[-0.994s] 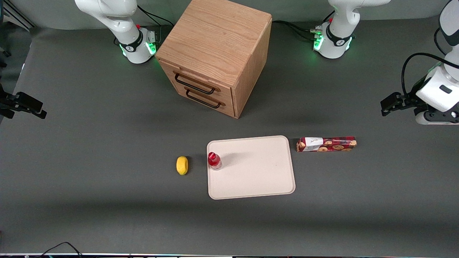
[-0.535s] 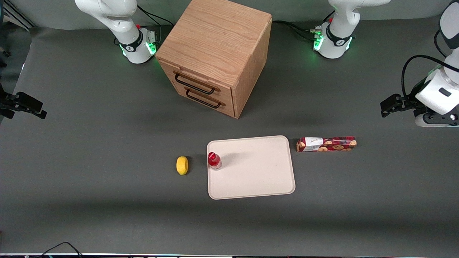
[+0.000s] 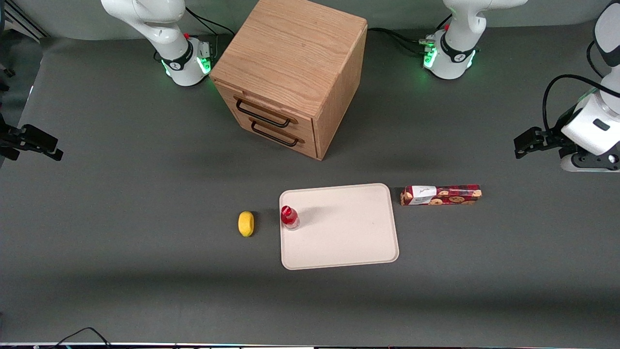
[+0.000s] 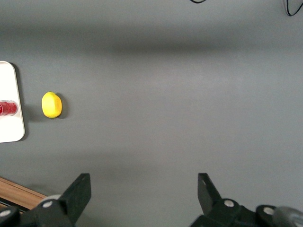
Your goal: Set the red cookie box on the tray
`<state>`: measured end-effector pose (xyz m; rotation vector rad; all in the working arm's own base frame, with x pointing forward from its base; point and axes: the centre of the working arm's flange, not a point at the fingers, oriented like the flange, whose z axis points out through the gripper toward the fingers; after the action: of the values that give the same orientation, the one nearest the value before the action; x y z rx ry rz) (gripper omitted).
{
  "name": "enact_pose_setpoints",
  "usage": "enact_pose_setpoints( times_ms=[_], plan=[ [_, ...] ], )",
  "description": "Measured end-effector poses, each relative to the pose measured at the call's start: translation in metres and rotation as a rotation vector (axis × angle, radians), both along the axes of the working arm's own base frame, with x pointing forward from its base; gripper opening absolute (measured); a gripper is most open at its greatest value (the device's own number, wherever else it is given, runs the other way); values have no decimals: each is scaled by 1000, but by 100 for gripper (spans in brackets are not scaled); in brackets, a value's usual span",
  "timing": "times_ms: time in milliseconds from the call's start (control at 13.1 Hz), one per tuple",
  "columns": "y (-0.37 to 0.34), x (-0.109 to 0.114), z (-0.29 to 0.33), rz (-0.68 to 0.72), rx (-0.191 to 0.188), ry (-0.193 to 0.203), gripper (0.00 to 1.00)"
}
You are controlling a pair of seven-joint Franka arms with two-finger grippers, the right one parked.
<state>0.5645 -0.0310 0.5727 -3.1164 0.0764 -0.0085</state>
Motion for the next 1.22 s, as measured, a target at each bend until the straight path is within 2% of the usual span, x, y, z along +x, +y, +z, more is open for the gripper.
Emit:
enact_pose_setpoints(
  times_ms=[535, 994, 1223],
  plan=[
    [1, -2, -1, -357, 0, 30, 100],
    [0, 5, -16, -986, -11, 58, 100],
    [-4, 17, -45, -1268, -5, 42, 100]
  ],
)
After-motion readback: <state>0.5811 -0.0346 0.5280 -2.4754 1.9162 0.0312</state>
